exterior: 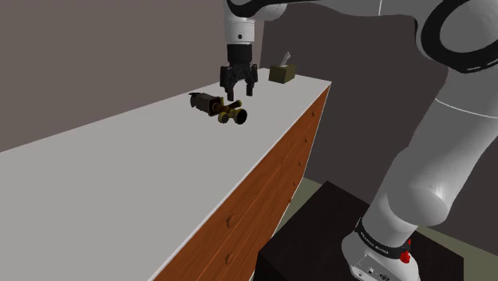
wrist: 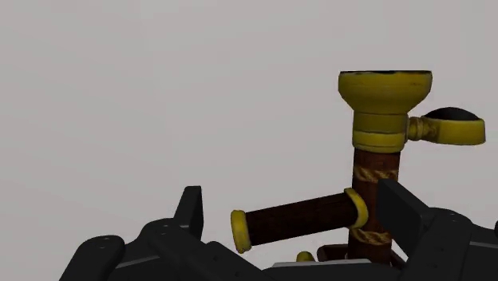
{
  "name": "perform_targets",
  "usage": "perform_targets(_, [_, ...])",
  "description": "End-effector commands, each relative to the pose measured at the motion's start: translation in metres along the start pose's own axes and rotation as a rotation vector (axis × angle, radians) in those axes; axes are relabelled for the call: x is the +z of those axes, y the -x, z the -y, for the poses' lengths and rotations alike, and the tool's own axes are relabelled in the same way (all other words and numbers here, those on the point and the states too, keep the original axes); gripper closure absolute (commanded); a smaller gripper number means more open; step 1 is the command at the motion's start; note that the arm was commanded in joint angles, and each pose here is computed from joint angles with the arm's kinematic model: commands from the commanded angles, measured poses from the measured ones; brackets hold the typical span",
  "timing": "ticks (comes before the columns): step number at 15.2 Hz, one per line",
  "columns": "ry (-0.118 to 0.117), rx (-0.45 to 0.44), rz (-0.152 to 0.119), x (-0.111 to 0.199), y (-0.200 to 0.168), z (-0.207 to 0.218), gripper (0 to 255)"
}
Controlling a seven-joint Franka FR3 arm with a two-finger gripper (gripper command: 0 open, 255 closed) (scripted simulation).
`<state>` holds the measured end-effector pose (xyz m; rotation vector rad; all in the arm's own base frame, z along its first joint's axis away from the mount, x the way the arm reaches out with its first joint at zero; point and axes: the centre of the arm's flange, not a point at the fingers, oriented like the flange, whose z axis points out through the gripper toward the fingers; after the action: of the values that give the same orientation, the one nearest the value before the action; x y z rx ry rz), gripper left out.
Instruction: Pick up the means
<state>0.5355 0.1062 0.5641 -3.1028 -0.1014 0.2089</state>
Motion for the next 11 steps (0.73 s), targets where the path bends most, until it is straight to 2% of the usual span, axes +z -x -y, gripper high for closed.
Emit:
perform_targets(1, [0.01, -0.026, -0.004, -0.004, -0.025, 0.014, 0])
perform_targets(7, [0.039, -0.101, -0.016, -0.014, -0.086, 0.059, 0])
perform_targets(11, [0.039, -0.101, -0.016, 0.007, -0.089, 0.058, 0])
